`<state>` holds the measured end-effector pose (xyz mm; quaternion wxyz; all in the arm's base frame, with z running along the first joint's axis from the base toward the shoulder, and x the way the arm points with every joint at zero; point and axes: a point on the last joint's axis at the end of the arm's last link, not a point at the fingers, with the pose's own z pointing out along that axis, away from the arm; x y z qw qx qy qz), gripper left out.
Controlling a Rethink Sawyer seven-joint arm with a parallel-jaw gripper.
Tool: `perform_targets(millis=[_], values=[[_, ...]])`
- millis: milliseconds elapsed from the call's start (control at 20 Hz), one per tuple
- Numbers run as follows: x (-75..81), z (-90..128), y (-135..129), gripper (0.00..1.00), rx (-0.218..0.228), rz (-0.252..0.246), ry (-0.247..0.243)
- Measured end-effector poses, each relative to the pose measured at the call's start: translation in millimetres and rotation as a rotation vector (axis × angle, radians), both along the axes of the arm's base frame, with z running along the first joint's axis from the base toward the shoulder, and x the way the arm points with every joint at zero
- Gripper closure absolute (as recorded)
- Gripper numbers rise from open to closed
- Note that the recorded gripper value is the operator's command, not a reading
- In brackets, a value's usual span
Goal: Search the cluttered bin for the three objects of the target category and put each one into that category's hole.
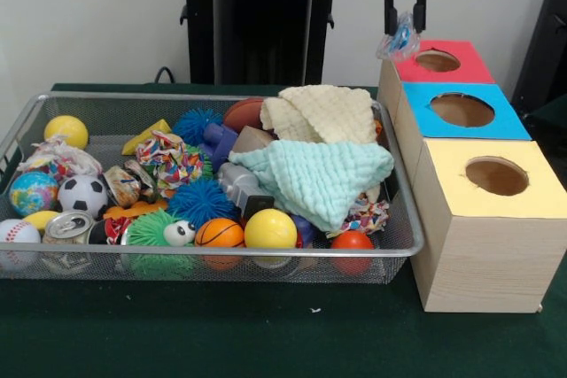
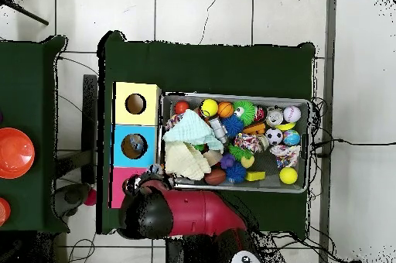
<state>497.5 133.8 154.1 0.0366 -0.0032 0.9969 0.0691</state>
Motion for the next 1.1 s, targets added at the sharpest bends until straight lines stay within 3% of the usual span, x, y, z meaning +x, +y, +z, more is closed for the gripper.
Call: perform_targets(millis=[850, 1100], values=[[-16.2, -3.6, 30.9, 1.00, -0.022, -0.038, 0.034], [-18.5, -10.5, 38.5, 1.00, -0.032, -0.052, 0.024]])
